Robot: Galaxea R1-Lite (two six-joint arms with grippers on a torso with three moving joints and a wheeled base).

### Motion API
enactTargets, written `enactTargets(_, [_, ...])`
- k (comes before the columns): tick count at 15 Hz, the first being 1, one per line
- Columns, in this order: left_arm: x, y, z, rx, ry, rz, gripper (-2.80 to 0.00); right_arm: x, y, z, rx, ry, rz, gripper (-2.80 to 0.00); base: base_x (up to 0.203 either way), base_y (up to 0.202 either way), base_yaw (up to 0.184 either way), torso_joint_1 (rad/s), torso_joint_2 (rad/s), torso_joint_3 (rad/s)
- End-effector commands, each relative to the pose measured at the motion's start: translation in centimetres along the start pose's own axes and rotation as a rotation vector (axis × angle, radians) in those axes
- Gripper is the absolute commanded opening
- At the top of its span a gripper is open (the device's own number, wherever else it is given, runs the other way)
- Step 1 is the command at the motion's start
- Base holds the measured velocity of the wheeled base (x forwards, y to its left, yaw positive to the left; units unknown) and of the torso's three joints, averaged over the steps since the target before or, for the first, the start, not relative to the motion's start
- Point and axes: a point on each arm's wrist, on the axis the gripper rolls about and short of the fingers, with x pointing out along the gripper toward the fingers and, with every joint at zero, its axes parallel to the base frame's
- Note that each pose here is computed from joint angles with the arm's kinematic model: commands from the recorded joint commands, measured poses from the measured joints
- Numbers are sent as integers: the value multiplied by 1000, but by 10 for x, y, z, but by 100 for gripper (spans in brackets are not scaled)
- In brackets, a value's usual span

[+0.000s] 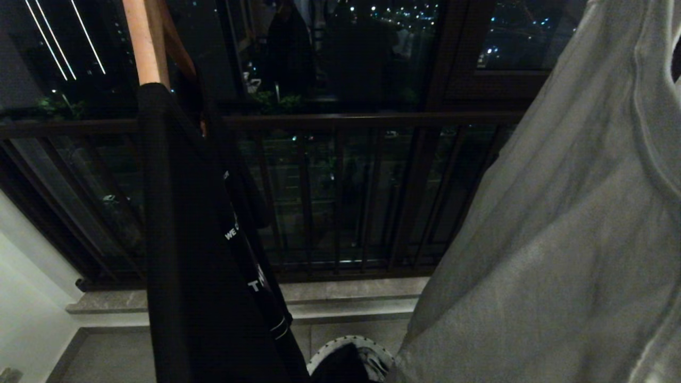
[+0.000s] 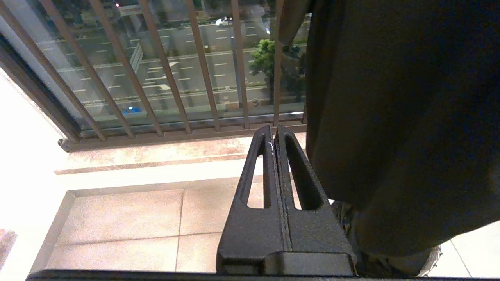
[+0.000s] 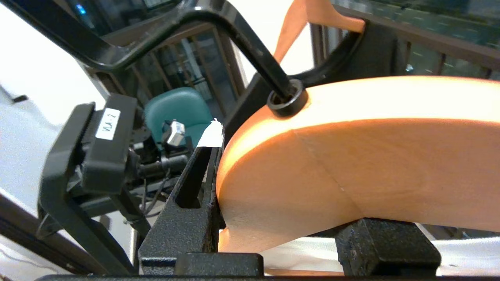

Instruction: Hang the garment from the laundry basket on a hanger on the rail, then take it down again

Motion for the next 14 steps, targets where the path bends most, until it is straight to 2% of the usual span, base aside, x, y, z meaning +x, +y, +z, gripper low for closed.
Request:
enactTargets(1, [0,0,-1,0,2,0,-280,5,-3,1,5,8,17,-280,0,0,0,0,0,0])
enactTargets(8, [0,0,-1,0,2,0,-280,25,-17,-5,44,69,169,-280,0,0,0,0,0,0])
enactTargets(14, [0,0,-1,0,2,0,-280,62,-34,-2,63,93,227,-280,0,0,0,0,0,0])
